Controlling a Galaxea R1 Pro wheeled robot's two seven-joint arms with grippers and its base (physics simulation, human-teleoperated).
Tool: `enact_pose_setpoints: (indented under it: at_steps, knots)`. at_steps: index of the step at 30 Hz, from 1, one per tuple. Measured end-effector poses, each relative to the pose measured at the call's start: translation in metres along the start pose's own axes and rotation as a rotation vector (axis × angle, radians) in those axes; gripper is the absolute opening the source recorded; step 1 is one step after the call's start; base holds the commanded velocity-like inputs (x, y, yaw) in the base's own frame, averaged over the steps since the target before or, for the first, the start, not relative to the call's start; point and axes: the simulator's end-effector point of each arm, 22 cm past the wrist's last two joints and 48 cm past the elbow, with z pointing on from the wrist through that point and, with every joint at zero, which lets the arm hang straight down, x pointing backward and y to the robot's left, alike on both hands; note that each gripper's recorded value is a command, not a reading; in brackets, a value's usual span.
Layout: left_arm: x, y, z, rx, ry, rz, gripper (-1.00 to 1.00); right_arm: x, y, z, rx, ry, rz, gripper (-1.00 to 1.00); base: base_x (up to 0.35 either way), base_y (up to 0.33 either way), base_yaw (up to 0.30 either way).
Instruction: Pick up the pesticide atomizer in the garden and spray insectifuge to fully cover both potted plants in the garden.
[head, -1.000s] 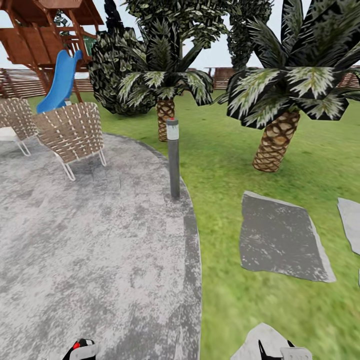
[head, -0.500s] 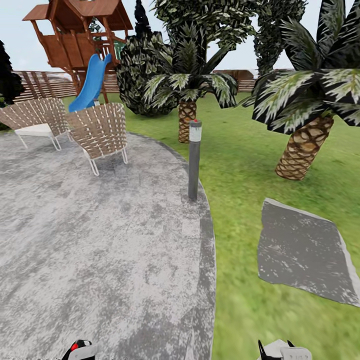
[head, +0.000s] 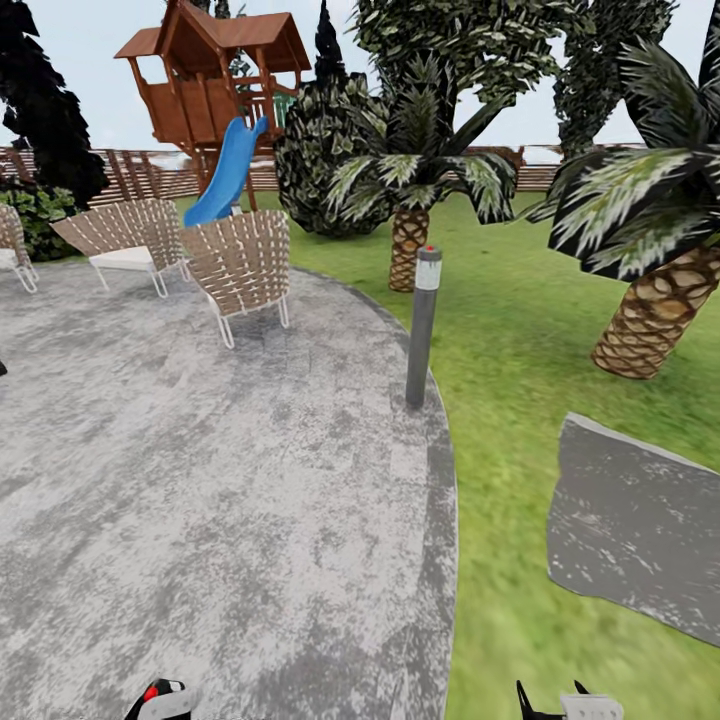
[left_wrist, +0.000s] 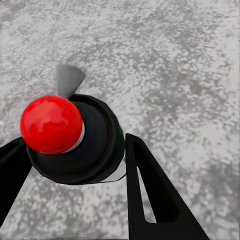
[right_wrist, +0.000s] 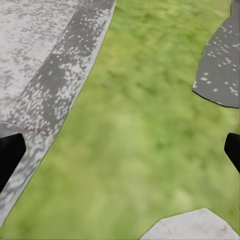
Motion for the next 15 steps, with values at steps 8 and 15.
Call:
enact_pose_setpoints:
  at_steps: [8,15]
  knots:
    - [-0.0035,0.0014,0.0003,-0.003,-0.007,-0.004,-1.00,-0.0037,-0.0003,0.0003,0.001,-0.008,0.001,1.00,0.000,0.000,0.222]
    - [-0.0068,0.0010,0.0004,-0.002,-0.014,-0.005,-1.00,-0.0070,-0.0005,0.0006,0.001,-0.016,0.001,1.00,0.000,0.000,0.222]
